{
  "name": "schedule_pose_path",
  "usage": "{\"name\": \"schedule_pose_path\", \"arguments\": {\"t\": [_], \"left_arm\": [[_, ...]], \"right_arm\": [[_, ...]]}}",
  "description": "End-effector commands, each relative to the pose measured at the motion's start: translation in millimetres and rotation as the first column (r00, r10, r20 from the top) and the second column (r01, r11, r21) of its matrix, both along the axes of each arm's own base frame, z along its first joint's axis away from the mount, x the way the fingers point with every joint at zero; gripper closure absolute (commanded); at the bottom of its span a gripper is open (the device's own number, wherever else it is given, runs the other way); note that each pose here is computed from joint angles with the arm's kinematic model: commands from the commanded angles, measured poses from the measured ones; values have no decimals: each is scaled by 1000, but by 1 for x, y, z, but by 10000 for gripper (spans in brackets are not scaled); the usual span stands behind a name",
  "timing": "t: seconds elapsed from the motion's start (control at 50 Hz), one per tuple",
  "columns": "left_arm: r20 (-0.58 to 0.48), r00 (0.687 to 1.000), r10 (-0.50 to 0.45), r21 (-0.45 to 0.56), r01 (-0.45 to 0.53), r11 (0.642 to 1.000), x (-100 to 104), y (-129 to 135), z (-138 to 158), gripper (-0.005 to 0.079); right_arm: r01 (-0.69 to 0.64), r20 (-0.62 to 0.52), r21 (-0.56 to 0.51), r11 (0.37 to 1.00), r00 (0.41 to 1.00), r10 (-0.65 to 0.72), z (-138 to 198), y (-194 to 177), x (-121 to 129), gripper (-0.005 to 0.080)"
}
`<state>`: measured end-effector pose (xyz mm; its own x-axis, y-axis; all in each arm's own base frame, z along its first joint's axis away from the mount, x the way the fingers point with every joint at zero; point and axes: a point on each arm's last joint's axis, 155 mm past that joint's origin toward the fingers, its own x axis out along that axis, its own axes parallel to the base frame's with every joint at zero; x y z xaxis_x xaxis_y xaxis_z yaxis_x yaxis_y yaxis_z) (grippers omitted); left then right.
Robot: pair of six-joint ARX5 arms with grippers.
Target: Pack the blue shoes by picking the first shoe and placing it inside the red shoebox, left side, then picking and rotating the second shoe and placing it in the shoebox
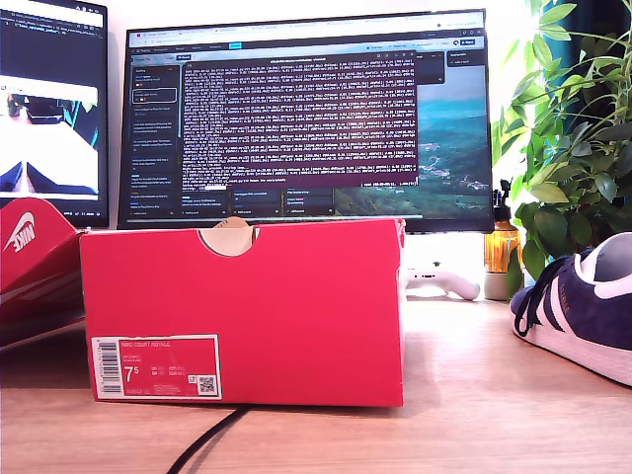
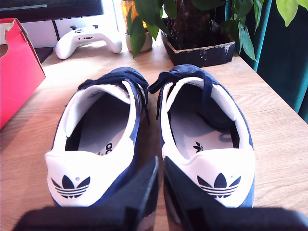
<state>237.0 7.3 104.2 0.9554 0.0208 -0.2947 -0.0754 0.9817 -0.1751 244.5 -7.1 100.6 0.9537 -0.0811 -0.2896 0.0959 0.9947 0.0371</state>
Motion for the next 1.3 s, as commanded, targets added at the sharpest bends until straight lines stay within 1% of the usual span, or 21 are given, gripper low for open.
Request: {"name": "schedule_pose_path", "arguments": {"t": [0.0,0.32,0.34,0.44,0.72,0.76,0.8,0.82,0.88,0.9,0.92,0.94,0.98,1.0,1.02,1.04,1.08,1.1,1.16,1.2,1.28], "left_arm": [[-36,999,-3,-6,3,1000,-2,-1,-14,759],[-36,999,-3,-6,3,1000,-2,-1,-14,759],[-36,999,-3,-5,3,1000,-2,-1,-14,759],[-36,999,-3,-5,3,1000,-2,-1,-14,759],[-35,999,-12,-9,12,1000,-2,-3,-14,759],[-33,999,-18,-25,17,1000,-2,-4,-14,759],[-28,999,-21,-63,19,998,-1,-7,-13,759],[-24,999,-24,-66,22,998,-1,-8,-12,759],[-13,999,-40,-118,38,992,0,-13,-9,759],[-12,999,-36,-170,33,985,0,-15,-8,759],[-12,999,-43,-175,40,984,0,-17,-8,759],[-13,999,-48,-210,44,977,0,-20,-8,759],[-12,998,-65,-235,60,970,-1,-24,-8,759],[-12,998,-60,-281,54,958,-1,-26,-7,759],[-12,998,-68,-284,62,957,-1,-27,-7,759],[-11,998,-63,-326,56,944,-1,-29,-6,759],[6,997,-79,-336,76,939,0,-32,-2,759],[14,996,-87,-357,86,930,0,-35,0,759],[53,988,-144,-364,154,918,0,-46,10,759],[91,977,-194,-364,214,906,0,-55,19,760],[142,954,-265,-360,299,884,-3,-68,36,761]], "right_arm": [[3,24,3,1000,1000,-3,4,0,0,765],[2,24,3,1000,1000,-2,4,0,0,765],[2,23,0,1000,1000,-2,4,-1,0,765],[12,17,-88,996,1000,-11,5,-7,0,765],[9,16,-87,996,1000,-8,5,-6,0,765],[7,17,-87,996,1000,-5,5,-6,0,765],[0,18,-82,997,1000,2,5,-4,0,765],[-1,19,-72,997,1000,2,5,-4,0,765],[-18,20,-43,999,1000,18,4,1,0,765],[-20,22,-16,1000,1000,20,4,2,0,765],[-22,24,7,1000,999,22,4,4,0,765],[-23,26,30,999,999,23,4,5,1,765],[-27,30,106,994,999,24,4,10,1,765],[-25,32,151,988,999,21,4,12,1,765],[-33,33,191,981,999,27,4,15,1,765],[-35,33,220,975,999,29,4,17,1,765],[-42,32,270,962,999,35,4,21,0,765],[-43,32,300,953,999,35,4,23,0,765],[-50,39,387,921,999,38,6,28,1,765],[-83,59,431,899,996,64,12,36,1,765],[-188,115,454,871,982,152,29,53,1,765]]}}
